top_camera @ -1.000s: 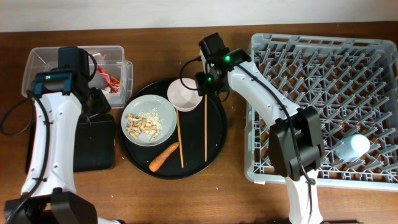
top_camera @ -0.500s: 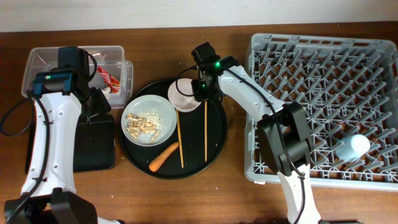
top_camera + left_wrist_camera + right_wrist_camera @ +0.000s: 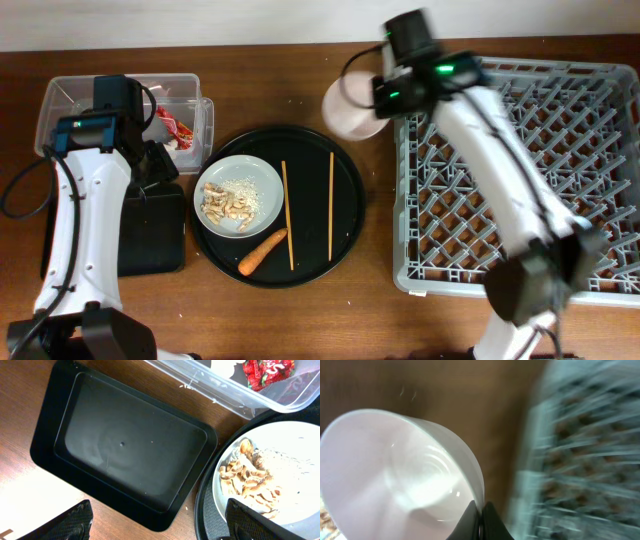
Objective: Sort waste into correct bins and load items into the dishwasher rack
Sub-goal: 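Grasp the pink bowl with the right gripper and lift it, then place the pink bowl upright in the rack's far corner with the right gripper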
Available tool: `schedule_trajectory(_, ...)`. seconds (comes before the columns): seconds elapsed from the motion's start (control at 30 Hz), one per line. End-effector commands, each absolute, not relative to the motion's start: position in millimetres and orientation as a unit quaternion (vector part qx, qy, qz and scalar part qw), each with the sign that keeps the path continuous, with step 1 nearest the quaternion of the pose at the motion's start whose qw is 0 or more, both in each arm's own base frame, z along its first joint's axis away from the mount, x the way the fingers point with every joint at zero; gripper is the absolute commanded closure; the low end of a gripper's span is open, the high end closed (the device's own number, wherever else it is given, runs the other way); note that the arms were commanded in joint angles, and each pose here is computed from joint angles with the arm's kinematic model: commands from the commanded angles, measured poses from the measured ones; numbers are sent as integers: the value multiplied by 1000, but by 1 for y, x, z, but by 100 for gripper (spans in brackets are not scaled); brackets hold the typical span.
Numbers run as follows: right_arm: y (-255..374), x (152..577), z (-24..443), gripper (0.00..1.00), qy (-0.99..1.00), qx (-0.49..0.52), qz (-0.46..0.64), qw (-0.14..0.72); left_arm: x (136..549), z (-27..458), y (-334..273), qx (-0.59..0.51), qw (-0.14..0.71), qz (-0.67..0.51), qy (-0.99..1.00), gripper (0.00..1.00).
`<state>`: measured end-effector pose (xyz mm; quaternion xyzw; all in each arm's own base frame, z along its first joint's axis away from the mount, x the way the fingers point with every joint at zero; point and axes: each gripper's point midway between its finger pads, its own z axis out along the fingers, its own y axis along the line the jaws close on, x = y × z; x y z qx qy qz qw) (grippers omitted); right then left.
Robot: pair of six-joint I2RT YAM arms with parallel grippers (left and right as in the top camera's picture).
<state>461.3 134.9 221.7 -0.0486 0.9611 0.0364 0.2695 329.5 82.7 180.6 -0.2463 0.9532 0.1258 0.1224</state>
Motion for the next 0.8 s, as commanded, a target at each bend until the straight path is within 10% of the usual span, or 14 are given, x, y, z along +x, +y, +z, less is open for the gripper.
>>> schedule_trajectory(0.0,33,448,305,96,925,22,-127,358,329,188,83,-257,136,123,949,16)
schedule_trajectory(0.4,-206,371,358,96,779,292,-473,291,332,188,82,-257,140,116,949,15)
schedule_trajectory(0.77,-269,405,263,96,721,309,-596,173,332,188,81,-257,140,113,950,15)
